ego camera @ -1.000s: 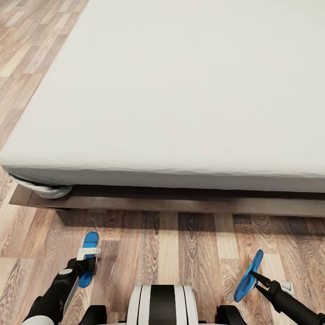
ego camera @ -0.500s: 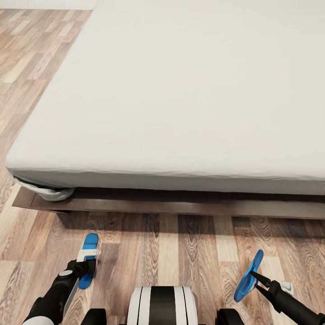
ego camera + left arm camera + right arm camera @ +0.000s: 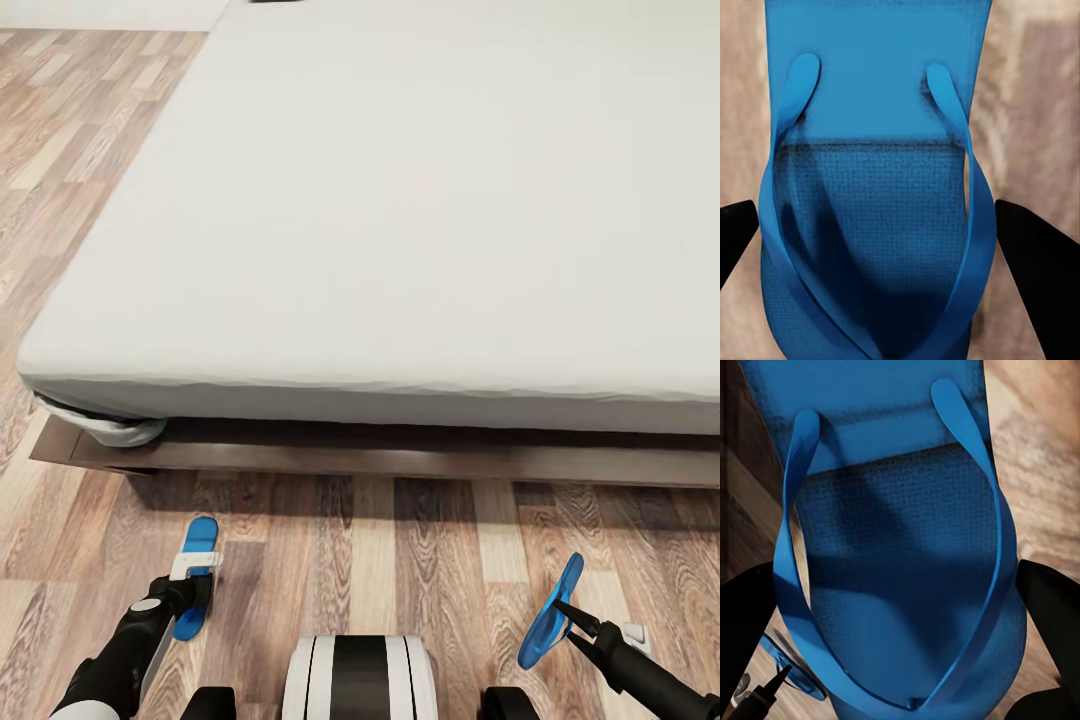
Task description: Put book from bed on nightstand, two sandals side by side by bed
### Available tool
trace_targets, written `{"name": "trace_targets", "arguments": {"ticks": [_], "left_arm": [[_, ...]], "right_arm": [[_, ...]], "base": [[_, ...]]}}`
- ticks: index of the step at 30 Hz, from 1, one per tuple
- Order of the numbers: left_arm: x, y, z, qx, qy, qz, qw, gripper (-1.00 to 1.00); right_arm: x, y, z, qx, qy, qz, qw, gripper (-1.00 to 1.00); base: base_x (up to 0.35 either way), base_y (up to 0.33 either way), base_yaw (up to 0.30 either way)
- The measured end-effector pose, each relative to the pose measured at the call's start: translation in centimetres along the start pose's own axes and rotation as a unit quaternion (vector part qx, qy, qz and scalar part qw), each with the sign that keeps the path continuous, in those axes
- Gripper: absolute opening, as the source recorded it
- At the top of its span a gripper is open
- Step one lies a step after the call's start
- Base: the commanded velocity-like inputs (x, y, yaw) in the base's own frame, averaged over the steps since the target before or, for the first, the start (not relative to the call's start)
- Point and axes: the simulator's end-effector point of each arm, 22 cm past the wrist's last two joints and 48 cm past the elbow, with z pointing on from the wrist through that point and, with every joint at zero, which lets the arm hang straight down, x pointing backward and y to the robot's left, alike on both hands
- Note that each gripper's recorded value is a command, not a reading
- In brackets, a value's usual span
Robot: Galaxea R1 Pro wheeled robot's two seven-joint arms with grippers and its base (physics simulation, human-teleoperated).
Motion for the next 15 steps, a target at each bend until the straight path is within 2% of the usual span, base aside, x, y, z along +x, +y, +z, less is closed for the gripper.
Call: {"name": "trace_targets", "arguments": {"ticks": [5,15], "left_arm": [[0.83,-0.03,0.43,0.0,0.008,0.001,1.0,-1.0],[0.82,-0.12,0.43,0.0,0.008,0.001,1.0,-1.0]], "right_arm": [[0.27,-0.68,0.14,0.007,0.004,0.003,1.0,-1.0],[0.27,-0.67,0.15,0.006,0.003,0.004,1.0,-1.0]], "base": [[0.0,0.0,0.0],[0.0,0.0,0.0]]}}
